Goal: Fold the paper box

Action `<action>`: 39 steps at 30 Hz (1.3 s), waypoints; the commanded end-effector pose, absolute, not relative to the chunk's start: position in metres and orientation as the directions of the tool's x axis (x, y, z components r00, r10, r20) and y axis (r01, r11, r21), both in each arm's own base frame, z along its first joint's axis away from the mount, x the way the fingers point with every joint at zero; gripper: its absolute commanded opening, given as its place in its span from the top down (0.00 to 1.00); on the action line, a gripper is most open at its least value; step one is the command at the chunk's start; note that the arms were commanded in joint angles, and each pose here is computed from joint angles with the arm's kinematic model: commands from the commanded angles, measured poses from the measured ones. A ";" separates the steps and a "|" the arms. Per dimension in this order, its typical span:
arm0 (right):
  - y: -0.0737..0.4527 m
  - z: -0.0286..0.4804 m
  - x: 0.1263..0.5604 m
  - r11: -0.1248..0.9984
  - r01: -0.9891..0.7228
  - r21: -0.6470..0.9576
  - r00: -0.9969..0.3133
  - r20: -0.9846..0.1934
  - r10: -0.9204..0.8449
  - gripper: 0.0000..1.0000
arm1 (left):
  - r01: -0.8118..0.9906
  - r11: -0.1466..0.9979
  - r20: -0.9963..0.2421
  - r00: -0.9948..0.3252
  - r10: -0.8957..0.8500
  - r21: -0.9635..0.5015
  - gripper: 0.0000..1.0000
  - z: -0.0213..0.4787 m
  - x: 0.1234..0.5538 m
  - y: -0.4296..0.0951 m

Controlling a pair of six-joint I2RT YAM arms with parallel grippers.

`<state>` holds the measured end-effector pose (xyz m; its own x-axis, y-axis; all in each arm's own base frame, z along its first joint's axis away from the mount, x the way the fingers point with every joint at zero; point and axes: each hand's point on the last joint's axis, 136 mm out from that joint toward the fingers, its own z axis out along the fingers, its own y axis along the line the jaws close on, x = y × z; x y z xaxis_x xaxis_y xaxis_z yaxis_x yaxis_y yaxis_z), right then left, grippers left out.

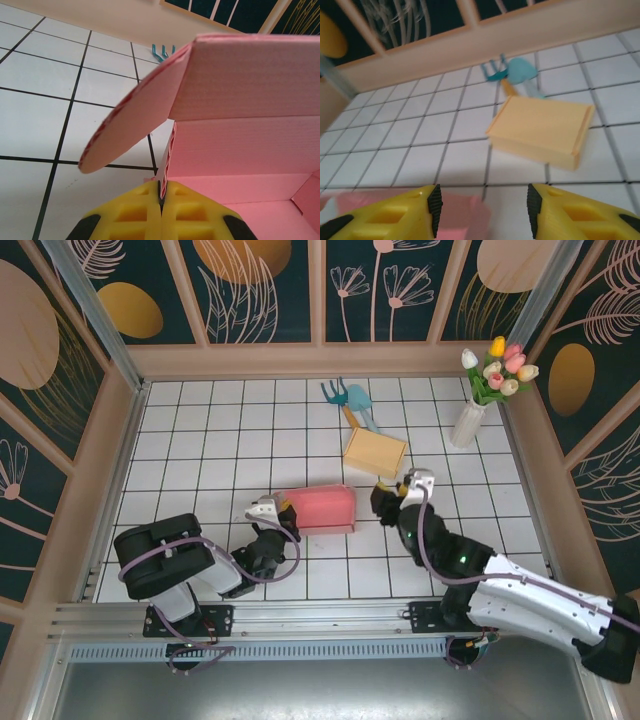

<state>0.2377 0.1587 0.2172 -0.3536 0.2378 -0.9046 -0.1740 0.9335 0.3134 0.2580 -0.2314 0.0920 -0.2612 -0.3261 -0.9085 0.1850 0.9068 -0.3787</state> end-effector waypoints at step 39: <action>0.208 0.096 0.262 0.877 -0.383 0.289 -0.575 -0.818 0.018 0.54 | 0.120 0.990 -0.975 -0.202 0.091 0.067 1.00 0.049 0.252 -0.220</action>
<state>0.2590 0.2132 0.0954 -0.5877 -0.0188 -0.8089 -0.4090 0.8695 0.2770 0.2605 -0.2343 0.0766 -0.1771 -0.1172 -0.9772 0.1219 0.9826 -0.1400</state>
